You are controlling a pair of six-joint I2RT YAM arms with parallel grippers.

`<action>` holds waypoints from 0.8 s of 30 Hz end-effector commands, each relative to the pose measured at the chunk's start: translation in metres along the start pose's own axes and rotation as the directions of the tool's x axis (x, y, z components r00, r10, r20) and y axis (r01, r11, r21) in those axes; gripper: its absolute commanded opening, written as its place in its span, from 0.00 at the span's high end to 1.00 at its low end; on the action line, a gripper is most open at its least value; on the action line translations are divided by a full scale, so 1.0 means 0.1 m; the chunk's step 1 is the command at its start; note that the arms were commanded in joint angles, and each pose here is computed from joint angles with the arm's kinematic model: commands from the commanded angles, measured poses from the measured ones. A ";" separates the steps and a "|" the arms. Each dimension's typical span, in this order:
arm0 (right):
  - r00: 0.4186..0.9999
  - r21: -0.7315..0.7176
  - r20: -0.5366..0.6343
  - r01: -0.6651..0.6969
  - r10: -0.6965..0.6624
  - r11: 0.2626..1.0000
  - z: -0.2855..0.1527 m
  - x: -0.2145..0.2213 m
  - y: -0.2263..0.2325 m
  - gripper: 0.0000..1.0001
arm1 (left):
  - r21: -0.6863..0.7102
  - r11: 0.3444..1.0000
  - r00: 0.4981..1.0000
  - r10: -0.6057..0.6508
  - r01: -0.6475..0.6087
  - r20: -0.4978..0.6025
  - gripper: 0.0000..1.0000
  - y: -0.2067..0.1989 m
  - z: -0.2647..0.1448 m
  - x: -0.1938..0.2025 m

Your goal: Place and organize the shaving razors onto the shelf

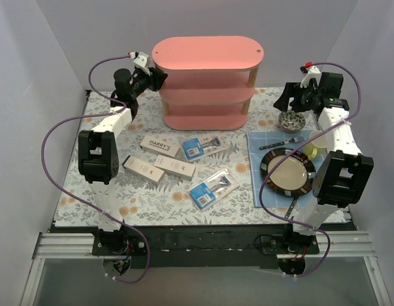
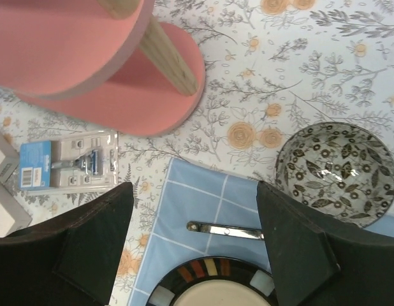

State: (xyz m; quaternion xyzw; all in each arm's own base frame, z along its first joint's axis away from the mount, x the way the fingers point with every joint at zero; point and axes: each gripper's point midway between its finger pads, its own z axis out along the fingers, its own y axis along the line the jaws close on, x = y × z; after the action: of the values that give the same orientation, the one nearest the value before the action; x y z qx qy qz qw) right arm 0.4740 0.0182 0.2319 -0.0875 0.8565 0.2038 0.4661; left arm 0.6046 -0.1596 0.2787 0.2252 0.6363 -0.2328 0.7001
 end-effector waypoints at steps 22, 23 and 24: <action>0.966 -0.216 0.022 0.258 -0.259 0.942 -0.21 0.26 0.97 0.14 | -0.203 0.930 0.935 -0.333 0.305 -0.120 0.02 -0.71 -1.81 -0.47; 0.951 -0.250 0.019 0.303 -0.309 0.920 -0.23 0.32 1.13 0.13 | -0.125 0.933 0.914 -0.357 0.338 -0.191 0.02 -0.93 -1.88 -0.38; 0.915 -0.285 0.023 0.392 -0.403 0.875 -0.21 0.42 1.22 0.13 | -0.065 0.932 0.900 -0.361 0.356 -0.246 0.02 -1.09 -1.94 -0.32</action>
State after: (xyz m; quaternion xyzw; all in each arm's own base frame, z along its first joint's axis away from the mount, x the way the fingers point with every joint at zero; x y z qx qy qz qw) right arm 0.4287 0.0771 0.2433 -0.1874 0.8275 0.2320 0.4756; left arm 0.4336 -0.0974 0.3386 0.0846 0.6958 -0.2447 0.6700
